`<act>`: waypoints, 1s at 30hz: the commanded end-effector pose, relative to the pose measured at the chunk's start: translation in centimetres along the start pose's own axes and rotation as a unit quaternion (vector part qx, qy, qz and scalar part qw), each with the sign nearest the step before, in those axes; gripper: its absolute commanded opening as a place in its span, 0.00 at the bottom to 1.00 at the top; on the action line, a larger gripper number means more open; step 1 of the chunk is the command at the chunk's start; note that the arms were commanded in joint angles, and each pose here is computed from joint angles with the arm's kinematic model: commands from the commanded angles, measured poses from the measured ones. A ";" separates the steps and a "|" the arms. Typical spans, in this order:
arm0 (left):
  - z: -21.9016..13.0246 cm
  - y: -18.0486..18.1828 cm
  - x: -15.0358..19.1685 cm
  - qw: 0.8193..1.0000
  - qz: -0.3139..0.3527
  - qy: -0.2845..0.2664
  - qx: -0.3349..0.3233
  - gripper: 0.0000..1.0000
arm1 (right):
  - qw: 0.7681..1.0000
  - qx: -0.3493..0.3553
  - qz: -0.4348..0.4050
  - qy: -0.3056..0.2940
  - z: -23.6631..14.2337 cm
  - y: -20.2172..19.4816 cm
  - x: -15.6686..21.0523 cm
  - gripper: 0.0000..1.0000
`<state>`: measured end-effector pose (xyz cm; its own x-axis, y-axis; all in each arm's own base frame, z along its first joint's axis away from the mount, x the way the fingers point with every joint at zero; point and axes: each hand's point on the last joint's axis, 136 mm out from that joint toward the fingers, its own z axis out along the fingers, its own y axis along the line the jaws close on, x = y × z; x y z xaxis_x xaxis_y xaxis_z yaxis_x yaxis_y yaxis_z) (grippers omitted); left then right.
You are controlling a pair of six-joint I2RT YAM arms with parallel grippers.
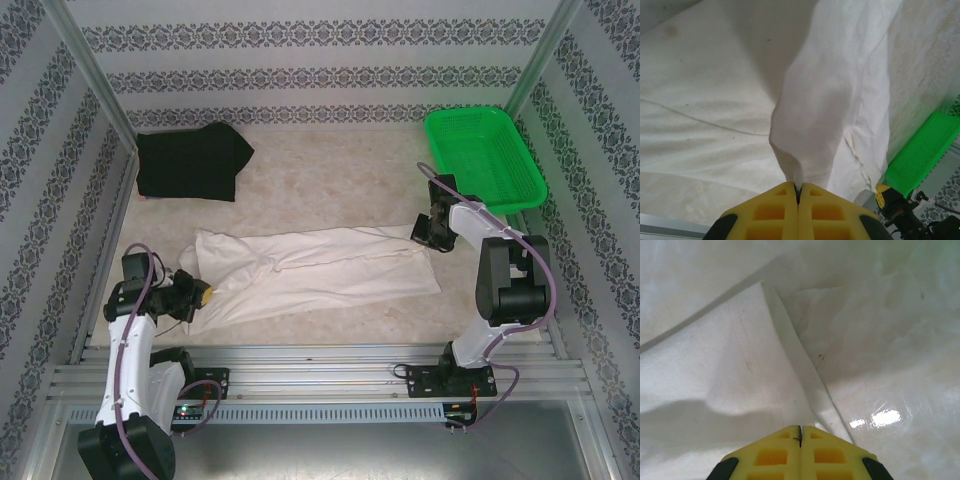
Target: Fold and stack the t-shirts
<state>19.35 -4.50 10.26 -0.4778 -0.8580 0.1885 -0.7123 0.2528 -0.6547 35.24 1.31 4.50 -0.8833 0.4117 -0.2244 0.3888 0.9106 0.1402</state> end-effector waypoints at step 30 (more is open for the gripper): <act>-1.9 -5.1 -2.3 0.986 0.155 -0.043 -0.051 0.73 | 0.999 -0.034 -0.035 -0.015 -2.7 2.6 0.8 0.68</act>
<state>22.59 -2.39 13.59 -0.5280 -0.8492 0.0048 -0.6692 0.4126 -0.6180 35.19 2.87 5.39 -0.8901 0.3886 -0.2380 0.3572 0.9193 0.1649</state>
